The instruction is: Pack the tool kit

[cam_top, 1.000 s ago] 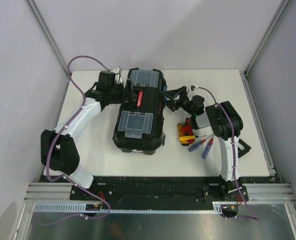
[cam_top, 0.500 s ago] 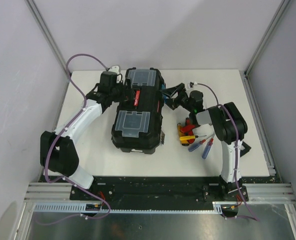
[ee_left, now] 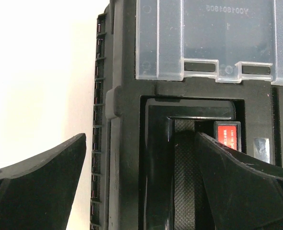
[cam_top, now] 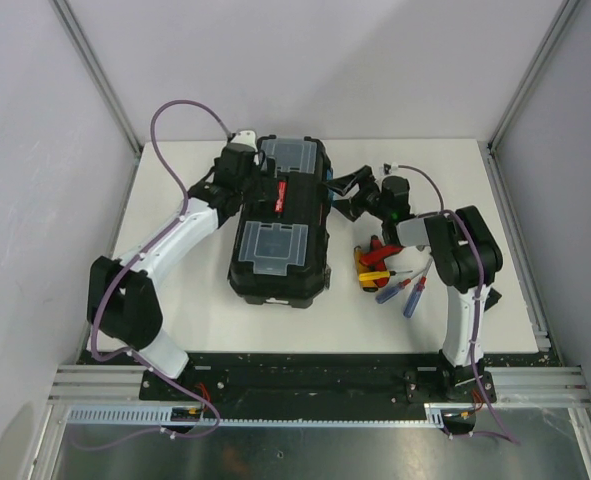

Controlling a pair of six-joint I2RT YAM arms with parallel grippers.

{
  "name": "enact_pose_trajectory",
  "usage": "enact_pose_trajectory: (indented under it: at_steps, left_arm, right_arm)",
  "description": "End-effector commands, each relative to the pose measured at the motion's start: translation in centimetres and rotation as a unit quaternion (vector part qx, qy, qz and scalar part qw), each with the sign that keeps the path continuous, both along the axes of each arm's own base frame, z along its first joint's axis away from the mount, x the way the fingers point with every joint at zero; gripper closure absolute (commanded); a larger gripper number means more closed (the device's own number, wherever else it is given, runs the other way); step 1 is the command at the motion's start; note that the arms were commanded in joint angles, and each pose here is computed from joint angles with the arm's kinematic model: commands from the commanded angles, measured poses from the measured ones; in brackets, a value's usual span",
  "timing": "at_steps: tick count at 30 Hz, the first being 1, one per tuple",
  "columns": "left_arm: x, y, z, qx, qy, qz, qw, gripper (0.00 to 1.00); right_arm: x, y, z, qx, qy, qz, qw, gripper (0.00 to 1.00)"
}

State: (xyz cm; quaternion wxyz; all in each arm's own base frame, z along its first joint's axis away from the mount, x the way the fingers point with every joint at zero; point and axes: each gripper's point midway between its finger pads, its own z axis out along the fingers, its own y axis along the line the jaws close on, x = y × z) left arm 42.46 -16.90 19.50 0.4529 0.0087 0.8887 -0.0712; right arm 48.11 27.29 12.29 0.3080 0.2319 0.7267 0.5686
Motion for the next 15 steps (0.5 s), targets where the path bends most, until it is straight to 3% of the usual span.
enact_pose_trajectory:
  at_steps: [1, 4, 10, 15]
  left_arm:
    - [-6.5, -1.2, -9.8, 0.08, 0.17, -0.067, 0.98, 0.01]
    - [-6.9, -1.3, -10.3, 0.077, 0.179, -0.071, 0.978, 0.0]
    - [-7.0, -2.4, -10.3, 0.058, 0.186, -0.092, 0.977, 0.0]
    - [-7.2, -2.9, -10.5, 0.052, 0.192, -0.106, 0.974, 0.01]
  right_arm:
    - [-0.6, 0.7, -1.8, -0.084, -0.012, 0.016, 0.996, 0.71]
    - [-0.7, 1.5, -0.7, -0.057, -0.041, 0.038, 0.997, 0.63]
    - [-0.8, 2.5, 0.6, 0.039, -0.08, 0.066, 0.994, 0.27]
    - [-0.7, 2.6, 2.4, 0.083, -0.14, 0.081, 0.983, 0.17]
